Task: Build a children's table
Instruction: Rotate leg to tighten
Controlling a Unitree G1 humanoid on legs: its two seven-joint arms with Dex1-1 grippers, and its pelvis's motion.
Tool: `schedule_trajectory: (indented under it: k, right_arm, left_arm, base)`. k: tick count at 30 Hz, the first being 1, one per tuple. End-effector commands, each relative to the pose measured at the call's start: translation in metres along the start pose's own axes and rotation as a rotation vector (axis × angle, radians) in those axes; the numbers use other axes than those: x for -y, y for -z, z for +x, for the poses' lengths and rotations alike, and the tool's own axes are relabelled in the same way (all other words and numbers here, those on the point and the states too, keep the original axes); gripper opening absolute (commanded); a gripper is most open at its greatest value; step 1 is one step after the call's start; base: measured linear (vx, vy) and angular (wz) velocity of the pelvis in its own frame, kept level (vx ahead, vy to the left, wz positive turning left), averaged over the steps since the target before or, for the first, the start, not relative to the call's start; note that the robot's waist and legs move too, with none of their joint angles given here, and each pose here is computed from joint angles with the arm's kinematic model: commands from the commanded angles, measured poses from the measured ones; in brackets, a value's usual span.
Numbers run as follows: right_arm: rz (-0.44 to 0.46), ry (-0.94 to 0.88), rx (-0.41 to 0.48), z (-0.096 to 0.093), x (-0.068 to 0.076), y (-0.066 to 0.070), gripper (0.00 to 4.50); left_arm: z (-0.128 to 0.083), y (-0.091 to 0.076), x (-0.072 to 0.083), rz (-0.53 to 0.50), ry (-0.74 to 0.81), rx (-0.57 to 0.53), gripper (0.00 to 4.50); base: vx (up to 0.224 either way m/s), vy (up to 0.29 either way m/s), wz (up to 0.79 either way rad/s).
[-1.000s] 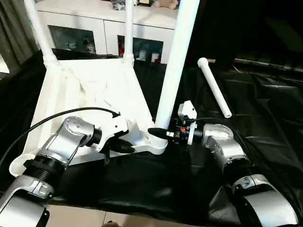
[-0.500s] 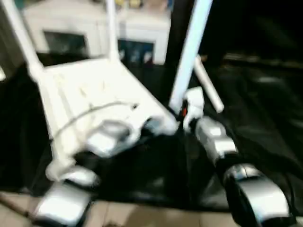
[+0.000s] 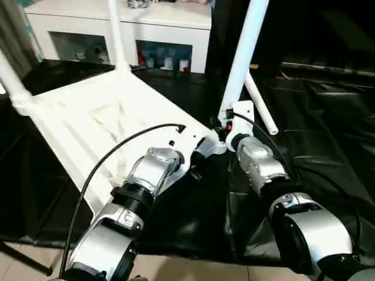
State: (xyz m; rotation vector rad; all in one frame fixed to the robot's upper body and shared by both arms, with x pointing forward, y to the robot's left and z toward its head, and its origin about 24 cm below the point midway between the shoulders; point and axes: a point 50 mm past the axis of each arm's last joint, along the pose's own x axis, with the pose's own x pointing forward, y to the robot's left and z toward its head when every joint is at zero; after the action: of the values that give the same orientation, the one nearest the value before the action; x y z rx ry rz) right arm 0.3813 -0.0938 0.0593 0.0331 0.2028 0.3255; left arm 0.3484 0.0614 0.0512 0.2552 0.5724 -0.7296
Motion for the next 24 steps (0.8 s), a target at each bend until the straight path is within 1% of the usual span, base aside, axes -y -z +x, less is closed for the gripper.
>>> schedule_trajectory:
  k: [1, 4, 7, 8, 9, 11, 13, 14, 15, 17, 19, 24]
  right_arm:
    - [0.043, -0.052, -0.247, -0.013, -0.015, 0.058, 1.88]
    - [0.072, -0.097, -0.213, -0.011, -0.019, 0.053, 1.88]
    - [0.084, -0.113, -0.186, -0.009, -0.019, 0.046, 1.88]
    - [0.092, -0.118, -0.18, -0.008, -0.018, 0.045, 2.44]
    - [0.096, -0.12, -0.177, -0.008, -0.018, 0.044, 2.58]
    - [0.099, -0.126, -0.167, -0.008, -0.018, 0.042, 2.68]
    - [0.09, -0.131, -0.163, -0.007, -0.017, 0.04, 2.92]
    - [0.093, -0.139, -0.156, -0.007, -0.017, 0.039, 2.92]
    - [0.096, -0.145, -0.15, -0.007, -0.018, 0.038, 3.01]
    - [0.111, -0.166, -0.137, -0.006, -0.019, 0.036, 3.01]
    - [0.116, -0.175, -0.133, -0.006, -0.02, 0.035, 2.75]
    - [0.124, -0.183, -0.124, -0.006, -0.021, 0.034, 2.56]
  left_arm:
    - [-0.009, -0.012, -0.018, 0.031, -0.085, 0.04, 0.0]
    - [-0.011, -0.012, -0.021, 0.041, -0.085, 0.047, 0.0]
    - [-0.014, -0.011, -0.025, 0.048, -0.085, 0.049, 0.0]
    - [-0.014, -0.011, -0.026, 0.05, -0.085, 0.05, 0.0]
    - [-0.015, -0.011, -0.026, 0.051, -0.084, 0.05, 0.0]
    - [-0.016, -0.01, -0.028, 0.054, -0.082, 0.049, 0.0]
    - [-0.017, -0.009, -0.029, 0.056, -0.077, 0.049, 0.0]
    - [-0.017, -0.009, -0.029, 0.056, -0.076, 0.049, 0.0]
    - [-0.017, -0.009, -0.029, 0.057, -0.075, 0.049, 0.0]
    - [-0.018, -0.009, -0.03, 0.057, -0.072, 0.051, 0.0]
    - [-0.018, -0.009, -0.03, 0.06, -0.066, 0.053, 0.0]
    - [-0.019, -0.009, -0.03, 0.064, -0.058, 0.057, 0.0]
  base:
    - [0.0, 0.0, 0.0]
    - [0.0, 0.0, 0.0]
    - [0.0, 0.0, 0.0]
    - [0.0, 0.0, 0.0]
    - [0.0, 0.0, 0.0]
    - [0.0, 0.0, 0.0]
    - [0.0, 0.0, 0.0]
    - [0.0, 0.0, 0.0]
    - [0.0, 0.0, 0.0]
    - [0.0, 0.0, 0.0]
    - [0.0, 0.0, 0.0]
    - [0.0, 0.0, 0.0]
